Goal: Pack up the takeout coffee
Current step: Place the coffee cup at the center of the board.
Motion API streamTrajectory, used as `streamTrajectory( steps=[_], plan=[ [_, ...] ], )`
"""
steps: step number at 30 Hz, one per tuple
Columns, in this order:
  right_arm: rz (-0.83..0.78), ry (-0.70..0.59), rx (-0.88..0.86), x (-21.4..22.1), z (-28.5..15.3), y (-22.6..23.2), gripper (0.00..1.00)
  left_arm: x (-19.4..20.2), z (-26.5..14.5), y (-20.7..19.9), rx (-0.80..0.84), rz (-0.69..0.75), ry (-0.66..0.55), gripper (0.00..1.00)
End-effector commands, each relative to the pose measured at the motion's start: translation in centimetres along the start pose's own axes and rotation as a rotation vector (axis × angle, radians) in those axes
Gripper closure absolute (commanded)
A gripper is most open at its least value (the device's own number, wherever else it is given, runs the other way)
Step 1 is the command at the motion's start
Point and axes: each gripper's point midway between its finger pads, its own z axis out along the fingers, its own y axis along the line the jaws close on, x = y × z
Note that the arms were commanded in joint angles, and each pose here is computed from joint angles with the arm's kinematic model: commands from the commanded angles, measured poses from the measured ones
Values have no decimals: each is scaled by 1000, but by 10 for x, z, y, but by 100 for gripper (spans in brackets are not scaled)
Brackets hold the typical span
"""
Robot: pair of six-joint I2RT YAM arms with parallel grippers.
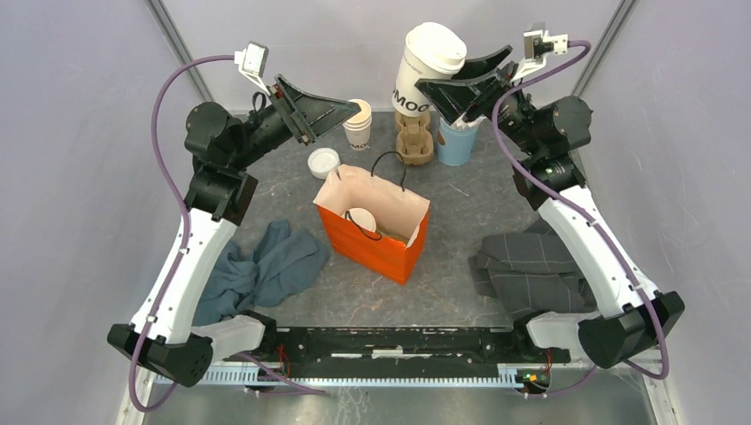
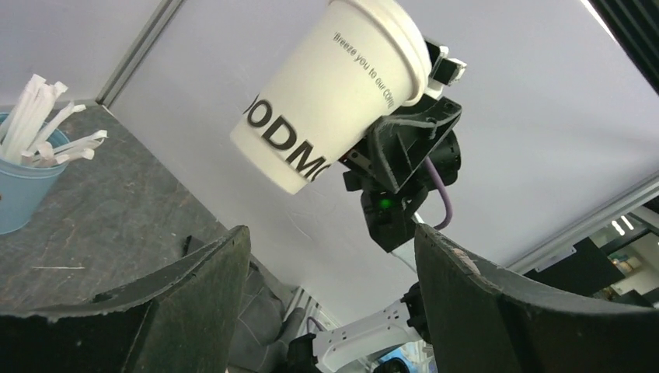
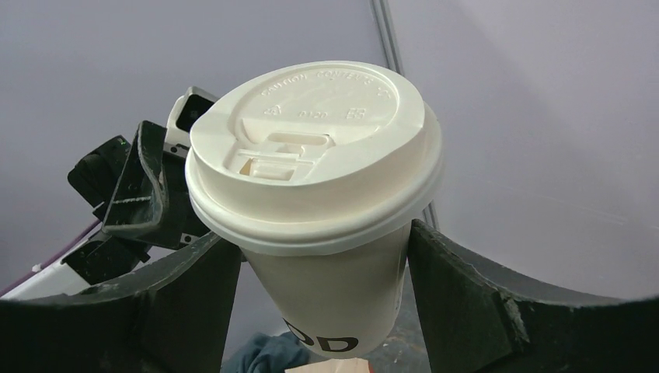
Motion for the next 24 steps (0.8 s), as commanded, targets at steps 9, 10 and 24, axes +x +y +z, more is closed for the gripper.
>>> streamTrajectory(
  steps=[9,10,24],
  plan=[
    [-247,102,210,30,-45,-32,20,-5,3,3,-55,-60,-25,19],
    [-290,117,244,34,-52,-40,20,-1,1,6,-68,-72,-13,19],
    [-478,188,658,150,-191,-137,23,30,-32,6,-191,-70,105,20]
  ],
)
